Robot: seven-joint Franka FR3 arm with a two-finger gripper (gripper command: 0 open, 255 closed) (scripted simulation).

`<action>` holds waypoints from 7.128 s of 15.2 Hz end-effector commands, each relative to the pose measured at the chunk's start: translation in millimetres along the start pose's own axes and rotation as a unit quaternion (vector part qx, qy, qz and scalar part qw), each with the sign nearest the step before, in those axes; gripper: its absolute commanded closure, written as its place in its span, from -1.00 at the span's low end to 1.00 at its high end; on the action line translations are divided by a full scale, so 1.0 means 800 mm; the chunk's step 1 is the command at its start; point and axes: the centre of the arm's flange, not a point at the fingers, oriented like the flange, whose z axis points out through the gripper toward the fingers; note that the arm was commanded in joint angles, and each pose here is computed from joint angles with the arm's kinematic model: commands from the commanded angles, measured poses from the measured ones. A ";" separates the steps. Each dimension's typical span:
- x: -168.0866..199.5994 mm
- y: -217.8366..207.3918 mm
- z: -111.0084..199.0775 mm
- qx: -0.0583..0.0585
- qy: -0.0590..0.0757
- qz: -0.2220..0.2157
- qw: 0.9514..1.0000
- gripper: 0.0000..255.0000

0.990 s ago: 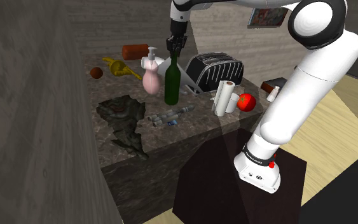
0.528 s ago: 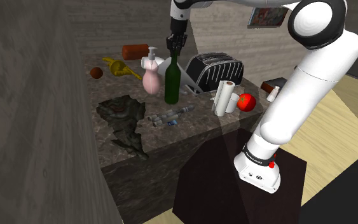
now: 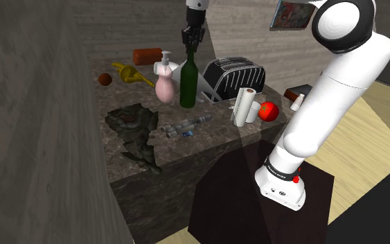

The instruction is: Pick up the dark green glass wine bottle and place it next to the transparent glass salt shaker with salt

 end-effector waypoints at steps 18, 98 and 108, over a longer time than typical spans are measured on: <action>0.006 -0.002 -0.126 0.000 0.000 0.000 1.000 1.00; -0.482 0.572 -0.012 0.000 0.000 0.000 1.000 1.00; -0.484 0.572 0.013 0.000 0.000 0.000 1.000 1.00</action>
